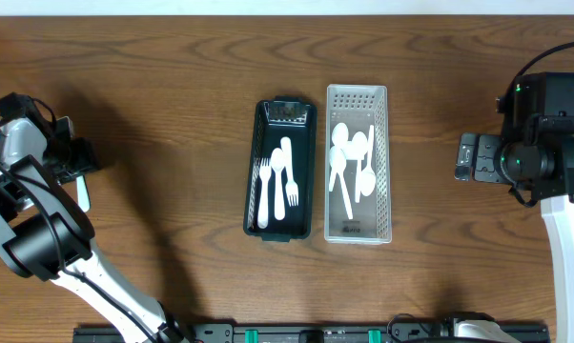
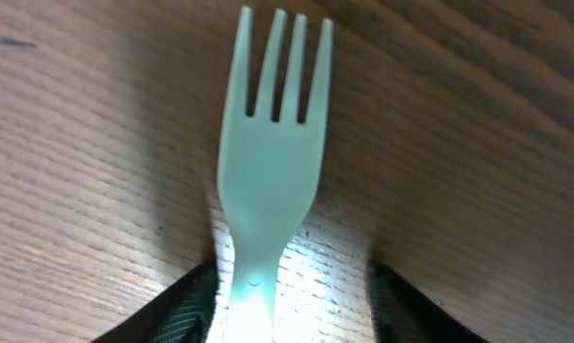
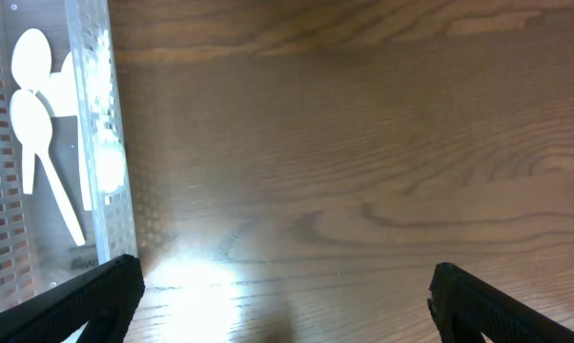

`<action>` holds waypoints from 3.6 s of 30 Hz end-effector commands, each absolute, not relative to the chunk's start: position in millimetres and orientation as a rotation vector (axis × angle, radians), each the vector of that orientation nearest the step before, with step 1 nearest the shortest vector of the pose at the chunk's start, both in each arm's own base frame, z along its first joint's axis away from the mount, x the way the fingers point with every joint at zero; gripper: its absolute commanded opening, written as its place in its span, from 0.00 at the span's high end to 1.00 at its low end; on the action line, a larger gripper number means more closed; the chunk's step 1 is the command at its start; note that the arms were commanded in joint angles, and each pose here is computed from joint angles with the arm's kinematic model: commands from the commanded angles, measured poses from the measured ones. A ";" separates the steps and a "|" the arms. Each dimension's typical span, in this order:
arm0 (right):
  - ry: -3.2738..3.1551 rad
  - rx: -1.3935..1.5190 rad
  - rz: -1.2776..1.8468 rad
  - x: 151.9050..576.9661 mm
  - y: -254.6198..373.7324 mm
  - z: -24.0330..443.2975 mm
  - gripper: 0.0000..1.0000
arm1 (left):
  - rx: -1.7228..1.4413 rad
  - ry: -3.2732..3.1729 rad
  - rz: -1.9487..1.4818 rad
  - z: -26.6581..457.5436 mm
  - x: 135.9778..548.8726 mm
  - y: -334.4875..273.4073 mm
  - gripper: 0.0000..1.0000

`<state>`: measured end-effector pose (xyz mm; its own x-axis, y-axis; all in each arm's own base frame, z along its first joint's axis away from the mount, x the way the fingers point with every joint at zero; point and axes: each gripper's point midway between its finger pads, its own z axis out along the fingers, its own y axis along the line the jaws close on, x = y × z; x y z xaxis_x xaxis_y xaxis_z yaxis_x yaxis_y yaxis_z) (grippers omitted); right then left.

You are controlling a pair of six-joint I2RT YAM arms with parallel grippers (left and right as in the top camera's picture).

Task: Pack container

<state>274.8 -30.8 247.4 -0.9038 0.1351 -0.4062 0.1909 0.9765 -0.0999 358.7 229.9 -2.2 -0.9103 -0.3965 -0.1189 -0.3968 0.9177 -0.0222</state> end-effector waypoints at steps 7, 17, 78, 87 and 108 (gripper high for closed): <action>2.726 0.246 -0.193 274.9 -31.9 244.5 0.01 | -0.610 2.994 -0.036 -12.6 352.7 223.1 0.75; 2.727 0.246 -0.193 274.8 -31.9 244.5 0.01 | -0.668 2.969 -0.031 -11.7 355.6 224.8 0.94; 2.790 0.243 -0.203 302.0 -32.3 216.8 0.01 | 0.621 2.924 -0.125 77.1 345.5 -207.4 0.46; 2.796 0.241 -0.192 303.7 -30.8 214.6 0.03 | 0.459 2.733 0.043 165.1 362.3 -155.1 0.10; 3.083 0.065 -0.054 326.1 14.4 128.1 0.98 | 0.000 3.112 -0.132 78.5 353.2 -61.7 0.29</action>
<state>325.3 -1.2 142.2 -0.9901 0.0952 -0.1033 0.1004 0.9939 -0.0467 358.9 -53.6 90.9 -0.9969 -0.0021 -0.0782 0.0015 0.9990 -0.0455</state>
